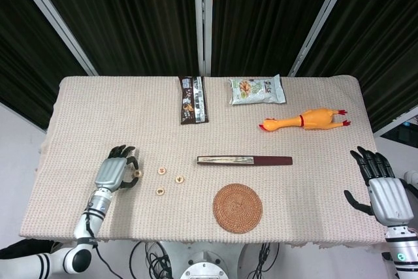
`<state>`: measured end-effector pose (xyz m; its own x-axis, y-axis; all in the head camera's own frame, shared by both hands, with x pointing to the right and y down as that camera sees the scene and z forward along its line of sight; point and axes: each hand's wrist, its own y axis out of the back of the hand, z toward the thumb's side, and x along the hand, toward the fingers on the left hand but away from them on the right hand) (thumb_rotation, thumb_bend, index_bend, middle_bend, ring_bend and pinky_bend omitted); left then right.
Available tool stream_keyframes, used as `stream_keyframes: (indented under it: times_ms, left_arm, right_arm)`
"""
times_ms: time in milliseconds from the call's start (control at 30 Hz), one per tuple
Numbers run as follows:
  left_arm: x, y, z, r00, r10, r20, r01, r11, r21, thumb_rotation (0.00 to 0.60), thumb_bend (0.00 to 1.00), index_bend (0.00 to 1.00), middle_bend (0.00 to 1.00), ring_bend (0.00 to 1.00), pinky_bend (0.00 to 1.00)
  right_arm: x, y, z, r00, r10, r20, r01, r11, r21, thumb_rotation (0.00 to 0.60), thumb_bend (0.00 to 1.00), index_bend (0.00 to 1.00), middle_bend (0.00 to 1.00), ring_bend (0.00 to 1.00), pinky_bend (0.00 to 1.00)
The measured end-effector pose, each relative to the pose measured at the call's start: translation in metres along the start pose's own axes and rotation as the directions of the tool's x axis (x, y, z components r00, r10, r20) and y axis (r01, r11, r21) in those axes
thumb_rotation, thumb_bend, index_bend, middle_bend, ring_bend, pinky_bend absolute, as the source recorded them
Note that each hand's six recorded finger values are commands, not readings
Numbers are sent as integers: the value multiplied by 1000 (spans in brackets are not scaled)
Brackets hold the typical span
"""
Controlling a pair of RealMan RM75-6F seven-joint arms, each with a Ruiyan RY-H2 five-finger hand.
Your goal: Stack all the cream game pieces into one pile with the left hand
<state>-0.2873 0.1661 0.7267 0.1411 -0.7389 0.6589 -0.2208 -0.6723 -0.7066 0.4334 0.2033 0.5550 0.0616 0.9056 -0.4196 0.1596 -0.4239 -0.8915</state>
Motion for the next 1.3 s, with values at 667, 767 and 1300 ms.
stream_keyframes:
  times_ms: [667, 767, 1300]
  left_arm:
    - [-5, 3, 5, 1000, -6, 23, 6, 1000, -14, 600, 286, 341, 107, 0, 0]
    - [-7, 7, 12, 999, 4, 42, -3, 1000, -18, 600, 285, 344, 107, 0, 0]
    - [18, 3, 72, 993, -23, 119, 19, 999, 37, 600, 284, 359, 107, 0, 0]
  right_arm:
    - [-1, -2, 0, 1000, 11, 8, -11, 1000, 8, 600, 236, 0, 0, 0, 0]
    - [-1, -2, 0, 1000, 10, 7, -11, 1000, 7, 600, 236, 0, 0, 0, 0]
    - [2, 6, -4, 1000, -12, 7, 12, 1000, -18, 600, 235, 0, 0, 0, 0]
